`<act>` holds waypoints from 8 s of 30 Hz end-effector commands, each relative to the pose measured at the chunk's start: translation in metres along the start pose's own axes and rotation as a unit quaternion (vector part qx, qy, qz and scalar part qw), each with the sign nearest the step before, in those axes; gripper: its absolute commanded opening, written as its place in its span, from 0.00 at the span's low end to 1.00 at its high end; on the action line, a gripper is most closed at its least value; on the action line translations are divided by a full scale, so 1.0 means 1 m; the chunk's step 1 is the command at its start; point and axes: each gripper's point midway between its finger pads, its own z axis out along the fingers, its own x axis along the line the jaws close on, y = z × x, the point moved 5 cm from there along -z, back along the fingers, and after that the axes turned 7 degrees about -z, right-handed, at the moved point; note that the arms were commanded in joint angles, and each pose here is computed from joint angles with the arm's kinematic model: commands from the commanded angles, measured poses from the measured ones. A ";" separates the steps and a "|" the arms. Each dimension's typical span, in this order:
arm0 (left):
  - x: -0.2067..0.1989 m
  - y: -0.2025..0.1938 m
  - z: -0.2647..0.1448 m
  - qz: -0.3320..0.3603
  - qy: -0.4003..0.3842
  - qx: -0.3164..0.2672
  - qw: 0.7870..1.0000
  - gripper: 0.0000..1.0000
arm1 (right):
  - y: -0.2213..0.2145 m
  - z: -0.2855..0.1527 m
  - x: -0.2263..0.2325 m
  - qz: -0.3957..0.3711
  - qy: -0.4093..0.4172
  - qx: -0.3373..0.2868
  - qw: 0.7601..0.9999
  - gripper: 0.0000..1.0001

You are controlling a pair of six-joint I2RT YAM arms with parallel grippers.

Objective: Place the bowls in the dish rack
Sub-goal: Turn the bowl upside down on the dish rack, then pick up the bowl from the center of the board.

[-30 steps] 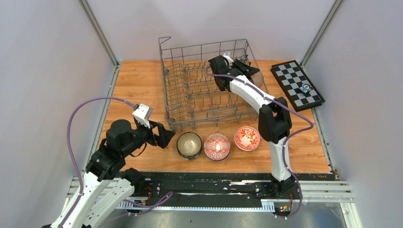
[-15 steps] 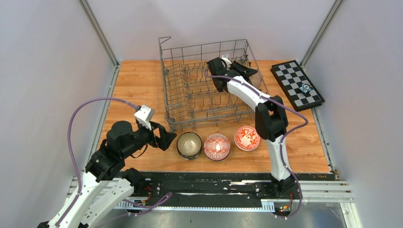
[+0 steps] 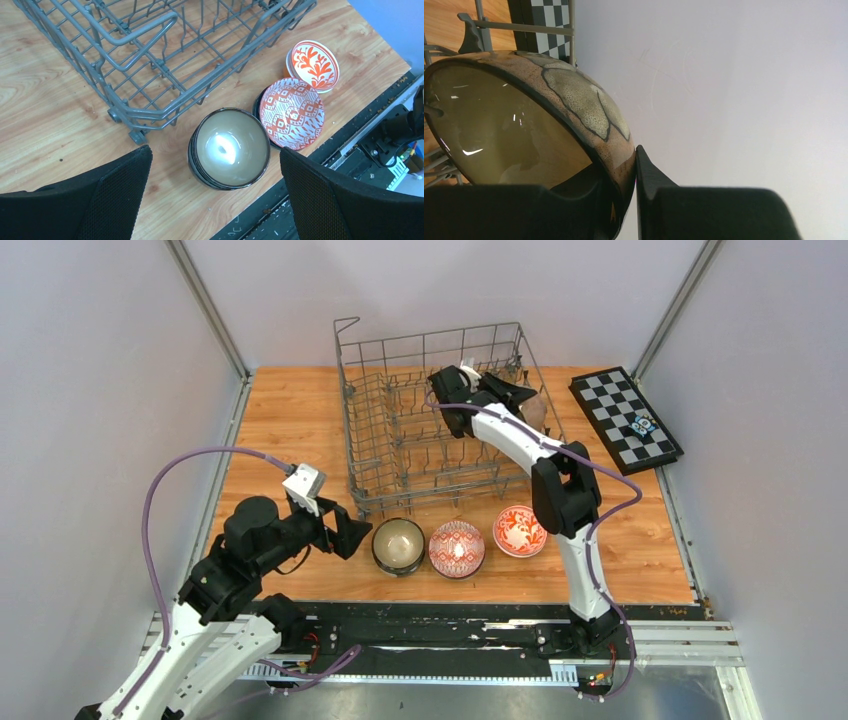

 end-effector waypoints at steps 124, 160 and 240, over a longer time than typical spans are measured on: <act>0.012 -0.015 0.017 -0.013 0.042 0.044 0.998 1.00 | -0.122 -0.080 -0.016 0.352 0.441 -0.179 0.806 0.67; 0.013 -0.016 0.019 -0.014 0.047 0.050 0.998 1.00 | -0.223 -0.113 0.122 0.438 0.523 -0.072 0.727 0.47; -0.041 0.000 0.012 -0.101 -0.076 0.079 0.989 0.93 | -0.236 -0.152 0.033 0.429 0.521 -0.217 0.705 0.03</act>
